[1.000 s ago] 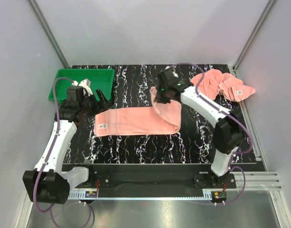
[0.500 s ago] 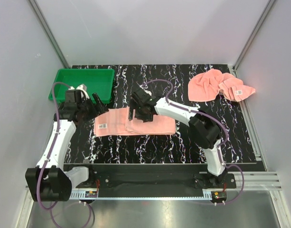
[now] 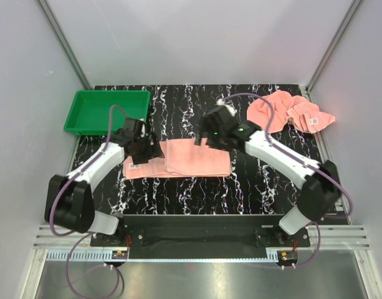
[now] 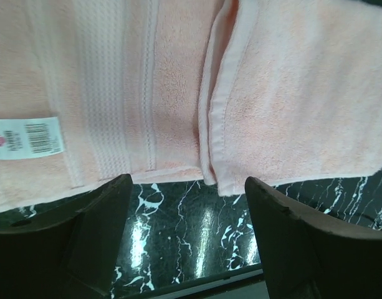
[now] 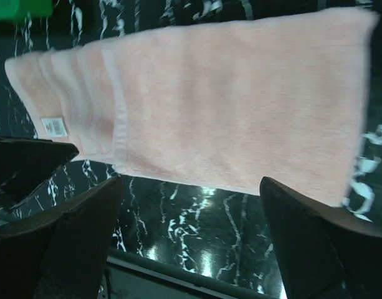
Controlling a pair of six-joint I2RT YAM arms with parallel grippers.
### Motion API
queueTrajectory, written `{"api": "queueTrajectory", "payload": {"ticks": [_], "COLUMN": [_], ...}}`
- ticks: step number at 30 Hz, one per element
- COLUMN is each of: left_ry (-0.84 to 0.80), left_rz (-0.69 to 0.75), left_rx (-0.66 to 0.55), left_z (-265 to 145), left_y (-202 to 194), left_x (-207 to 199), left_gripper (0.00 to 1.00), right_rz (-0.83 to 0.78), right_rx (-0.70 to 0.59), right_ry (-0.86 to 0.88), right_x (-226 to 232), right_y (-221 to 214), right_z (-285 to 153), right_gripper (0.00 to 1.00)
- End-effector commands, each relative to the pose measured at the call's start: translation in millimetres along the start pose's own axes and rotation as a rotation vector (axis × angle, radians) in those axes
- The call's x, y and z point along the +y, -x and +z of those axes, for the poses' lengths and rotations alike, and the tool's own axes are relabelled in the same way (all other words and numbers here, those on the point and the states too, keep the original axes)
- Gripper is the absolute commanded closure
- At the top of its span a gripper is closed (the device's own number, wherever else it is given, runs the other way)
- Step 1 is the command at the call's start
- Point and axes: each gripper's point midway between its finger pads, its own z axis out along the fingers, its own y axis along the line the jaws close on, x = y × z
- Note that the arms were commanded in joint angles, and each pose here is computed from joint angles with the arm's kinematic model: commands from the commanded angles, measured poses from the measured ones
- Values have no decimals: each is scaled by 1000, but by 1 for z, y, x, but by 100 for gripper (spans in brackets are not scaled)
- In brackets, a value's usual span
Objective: Roll the towels
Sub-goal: Fold the towel
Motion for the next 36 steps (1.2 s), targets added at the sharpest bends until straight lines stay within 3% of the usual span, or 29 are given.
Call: {"api": "queueTrajectory", "payload": {"ticks": [1,7,17,20,36], "left_ry": [-15,7,46,31,5], "left_rz": [-12,23,39,40,62], "left_rx": [-18,43,59,66,66], "left_z": [19,51,68,72,50], "left_y": [11,-4,-13,-15,-29], "left_x": [-18,-38,-41,-46,-64], "left_gripper": [22,23,25,37,46], "right_rz": [56,94,107,99,101], "right_rx": [-58,-71,-22,-23,6], "right_ry": [-68,-94,-86,-94,-105], "right_x": [-50,-89,-101,-104,-113], "right_y": [12,1,-18,-17,-30], "right_z": [-20,-37,-26,-27,-18], "right_gripper": [0,0,1,1,3]}}
